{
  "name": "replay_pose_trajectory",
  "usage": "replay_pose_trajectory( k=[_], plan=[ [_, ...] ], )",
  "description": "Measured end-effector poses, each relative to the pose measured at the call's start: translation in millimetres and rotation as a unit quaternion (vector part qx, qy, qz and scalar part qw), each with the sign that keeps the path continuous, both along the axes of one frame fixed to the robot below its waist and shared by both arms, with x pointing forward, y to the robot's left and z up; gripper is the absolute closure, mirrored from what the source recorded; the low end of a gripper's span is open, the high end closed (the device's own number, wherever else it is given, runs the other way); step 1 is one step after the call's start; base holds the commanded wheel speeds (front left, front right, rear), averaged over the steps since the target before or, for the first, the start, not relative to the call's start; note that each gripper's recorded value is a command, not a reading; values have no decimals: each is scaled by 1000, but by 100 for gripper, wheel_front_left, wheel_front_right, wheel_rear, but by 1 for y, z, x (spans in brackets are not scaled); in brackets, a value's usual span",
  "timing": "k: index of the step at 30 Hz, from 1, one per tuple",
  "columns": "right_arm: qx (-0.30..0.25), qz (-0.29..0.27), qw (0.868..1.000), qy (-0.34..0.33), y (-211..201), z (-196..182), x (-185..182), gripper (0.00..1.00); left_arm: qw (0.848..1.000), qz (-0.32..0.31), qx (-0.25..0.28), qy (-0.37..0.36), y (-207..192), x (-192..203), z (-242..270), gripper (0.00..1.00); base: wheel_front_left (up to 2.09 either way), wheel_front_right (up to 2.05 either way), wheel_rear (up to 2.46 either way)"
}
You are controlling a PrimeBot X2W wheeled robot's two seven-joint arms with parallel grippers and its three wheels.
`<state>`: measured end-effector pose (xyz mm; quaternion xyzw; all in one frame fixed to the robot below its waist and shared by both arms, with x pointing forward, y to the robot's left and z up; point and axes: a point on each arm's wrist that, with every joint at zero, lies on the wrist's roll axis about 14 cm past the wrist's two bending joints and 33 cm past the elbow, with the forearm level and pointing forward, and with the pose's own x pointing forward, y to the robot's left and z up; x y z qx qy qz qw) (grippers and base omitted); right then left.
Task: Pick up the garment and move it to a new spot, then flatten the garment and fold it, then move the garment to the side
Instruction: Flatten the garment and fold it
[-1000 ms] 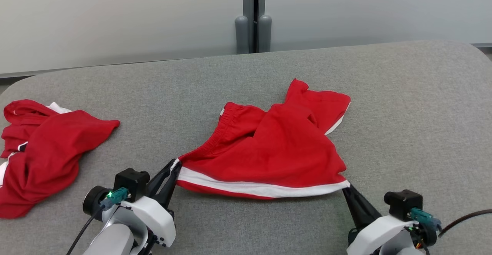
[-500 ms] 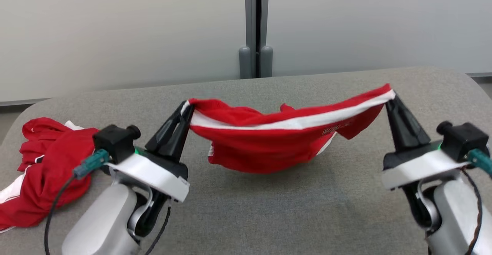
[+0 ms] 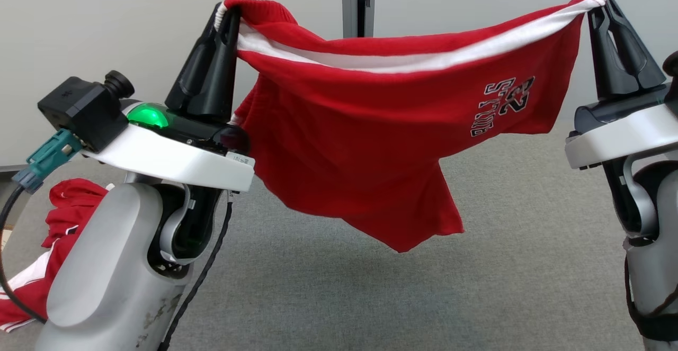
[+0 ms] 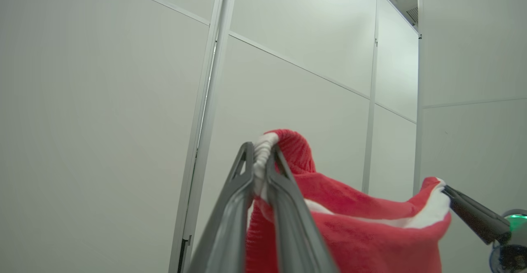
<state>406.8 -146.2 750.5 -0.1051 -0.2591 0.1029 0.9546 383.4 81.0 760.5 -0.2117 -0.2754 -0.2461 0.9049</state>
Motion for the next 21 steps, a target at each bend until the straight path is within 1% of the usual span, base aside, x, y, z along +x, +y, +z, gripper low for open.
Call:
replay_pose_trajectory(
  k=[2, 5, 11, 13, 16, 17, 18, 20, 21],
  plan=[
    [-7, -4, 1000, -6, 3, 10, -5, 100, 1000, 13, 5, -5, 4, -4, 5, 100, 0, 0, 0],
    [-8, -13, 1000, -8, 3, 18, -9, 100, 1000, 24, -5, 5, 8, -4, 8, 100, 0, 0, 0],
    [-3, -28, 999, 38, -1, 1, 6, 100, 997, 57, 29, 45, 18, 15, -13, 100, 0, 0, 0],
    [1, -23, 998, 52, 0, -3, 17, 100, 995, 61, 42, 60, 19, 28, -19, 100, 0, 0, 0],
    [-7, -19, 997, 74, 3, -9, 39, 100, 993, 60, 55, 83, 19, 52, -26, 100, 0, 0, 0],
    [-10, -18, 997, 76, 3, -7, 48, 100, 992, 61, 62, 88, 19, 63, -27, 100, 0, 0, 0],
    [-25, -23, 997, 75, 2, -4, 60, 100, 991, 61, 75, 89, 19, 75, -26, 100, 0, 0, 0],
    [-40, -32, 996, 67, -1, 4, 86, 100, 990, 64, 83, 92, 20, 103, -22, 100, 0, 0, 0],
    [-46, -38, 996, 67, -3, 3, 101, 100, 988, 71, 104, 89, 19, 118, -25, 100, 0, 0, 0]
  ],
)
